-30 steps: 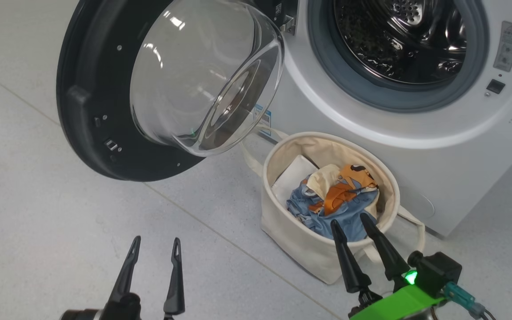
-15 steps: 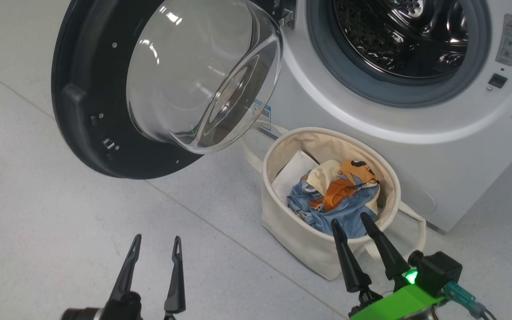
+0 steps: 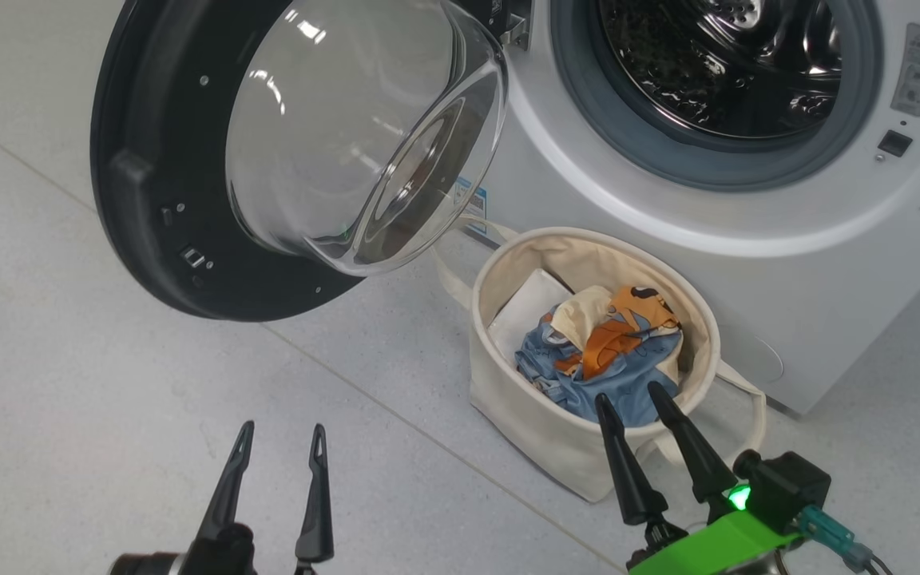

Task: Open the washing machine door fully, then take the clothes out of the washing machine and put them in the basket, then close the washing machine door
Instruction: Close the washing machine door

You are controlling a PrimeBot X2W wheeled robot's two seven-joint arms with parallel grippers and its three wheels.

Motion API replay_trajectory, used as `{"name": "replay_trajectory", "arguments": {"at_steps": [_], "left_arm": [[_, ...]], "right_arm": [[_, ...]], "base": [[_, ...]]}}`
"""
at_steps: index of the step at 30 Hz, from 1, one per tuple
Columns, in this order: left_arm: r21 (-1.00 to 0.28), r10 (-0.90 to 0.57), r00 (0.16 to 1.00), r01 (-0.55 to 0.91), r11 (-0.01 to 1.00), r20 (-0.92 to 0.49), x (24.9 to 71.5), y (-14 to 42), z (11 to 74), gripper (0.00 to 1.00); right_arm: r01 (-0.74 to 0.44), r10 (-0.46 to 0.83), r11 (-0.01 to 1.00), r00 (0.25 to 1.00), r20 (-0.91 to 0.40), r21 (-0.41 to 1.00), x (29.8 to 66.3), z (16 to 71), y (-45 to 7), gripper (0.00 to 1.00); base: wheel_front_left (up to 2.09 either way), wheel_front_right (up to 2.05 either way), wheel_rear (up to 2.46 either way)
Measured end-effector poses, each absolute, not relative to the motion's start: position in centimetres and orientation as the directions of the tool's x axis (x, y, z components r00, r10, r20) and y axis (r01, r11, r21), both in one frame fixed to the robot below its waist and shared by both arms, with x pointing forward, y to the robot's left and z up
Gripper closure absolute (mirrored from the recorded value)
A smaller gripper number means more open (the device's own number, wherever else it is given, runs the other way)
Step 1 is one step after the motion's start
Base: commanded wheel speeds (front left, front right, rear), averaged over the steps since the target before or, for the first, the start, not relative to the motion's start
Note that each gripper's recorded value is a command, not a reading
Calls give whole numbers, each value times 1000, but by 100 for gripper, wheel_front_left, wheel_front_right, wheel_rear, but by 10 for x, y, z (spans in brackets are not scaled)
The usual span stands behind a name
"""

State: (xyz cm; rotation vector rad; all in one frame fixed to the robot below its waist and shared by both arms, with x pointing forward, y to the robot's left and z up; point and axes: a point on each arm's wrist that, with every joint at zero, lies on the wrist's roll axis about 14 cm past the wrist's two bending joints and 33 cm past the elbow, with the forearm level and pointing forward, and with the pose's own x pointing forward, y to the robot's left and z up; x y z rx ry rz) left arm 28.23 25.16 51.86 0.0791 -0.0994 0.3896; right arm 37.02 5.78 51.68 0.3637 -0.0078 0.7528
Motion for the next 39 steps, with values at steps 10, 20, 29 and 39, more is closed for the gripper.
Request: {"name": "replay_trajectory", "arguments": {"at_steps": [10,20,29,39], "left_arm": [[58,372,922,-379,923,109,284,251,518,0],[1,436,890,-440,898,131,278,273,527,0],[-75,499,839,-495,866,217,264,324,557,0],[-424,510,839,-399,813,189,278,417,601,100]], "right_arm": [[-664,663,674,737,132,322,371,515,56,0],[-664,663,675,737,130,322,371,515,56,0],[-668,670,675,733,119,314,371,510,58,0],[-654,664,689,742,88,311,372,498,53,0]], "base": [[0,0,0],[0,0,0],[0,0,0],[0,0,0]]}}
